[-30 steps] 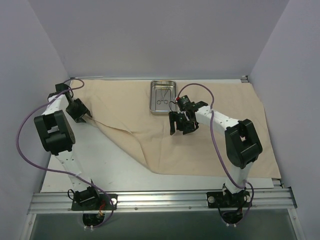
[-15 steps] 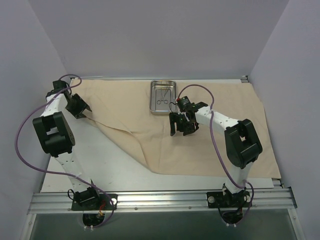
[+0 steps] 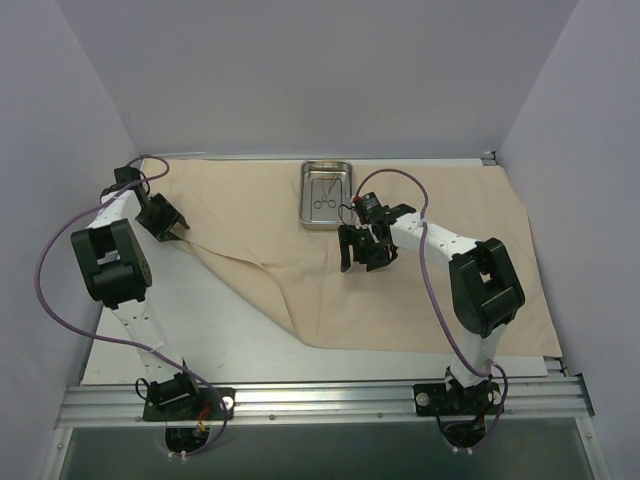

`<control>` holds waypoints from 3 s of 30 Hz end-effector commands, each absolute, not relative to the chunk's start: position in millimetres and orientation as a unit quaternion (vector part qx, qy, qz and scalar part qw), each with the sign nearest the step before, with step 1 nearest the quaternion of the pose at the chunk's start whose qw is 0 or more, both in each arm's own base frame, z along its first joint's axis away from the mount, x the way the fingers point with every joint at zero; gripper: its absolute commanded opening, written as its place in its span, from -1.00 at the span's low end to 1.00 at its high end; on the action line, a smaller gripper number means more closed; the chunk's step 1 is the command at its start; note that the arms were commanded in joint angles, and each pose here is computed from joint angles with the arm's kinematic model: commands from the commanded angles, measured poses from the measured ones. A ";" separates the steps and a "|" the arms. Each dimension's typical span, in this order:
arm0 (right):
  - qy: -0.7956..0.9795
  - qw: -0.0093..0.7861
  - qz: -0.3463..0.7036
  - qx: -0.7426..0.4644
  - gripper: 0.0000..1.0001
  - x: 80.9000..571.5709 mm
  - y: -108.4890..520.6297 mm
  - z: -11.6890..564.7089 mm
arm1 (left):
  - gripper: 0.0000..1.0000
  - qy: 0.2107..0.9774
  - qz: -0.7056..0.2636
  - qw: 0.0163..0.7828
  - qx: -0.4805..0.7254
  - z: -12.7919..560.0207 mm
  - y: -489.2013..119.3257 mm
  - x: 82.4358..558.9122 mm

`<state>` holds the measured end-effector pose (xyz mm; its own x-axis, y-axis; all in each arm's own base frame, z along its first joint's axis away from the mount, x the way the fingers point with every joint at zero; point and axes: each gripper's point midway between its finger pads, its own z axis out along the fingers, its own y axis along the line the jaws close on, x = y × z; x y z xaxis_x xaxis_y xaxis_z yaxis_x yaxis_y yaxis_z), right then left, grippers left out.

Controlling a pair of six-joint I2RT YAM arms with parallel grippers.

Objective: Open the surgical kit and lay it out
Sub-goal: Smooth out the surgical kit at the center of the board.

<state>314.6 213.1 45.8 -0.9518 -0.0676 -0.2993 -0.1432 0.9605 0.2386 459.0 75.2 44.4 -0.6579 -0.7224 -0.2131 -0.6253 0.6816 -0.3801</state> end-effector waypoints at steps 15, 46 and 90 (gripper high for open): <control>0.982 0.133 0.125 -0.056 0.35 312.7 205.8 46.1 | -0.51 0.896 -0.113 0.238 -0.358 55.3 84.8 491.4; 0.979 0.142 0.132 -0.064 0.35 307.5 204.2 53.7 | -0.95 0.918 -0.068 0.225 -0.318 99.7 87.2 464.7; 0.975 0.136 0.131 -0.113 0.36 288.8 218.0 75.2 | 0.05 0.882 -0.042 0.160 -0.441 165.3 88.8 262.4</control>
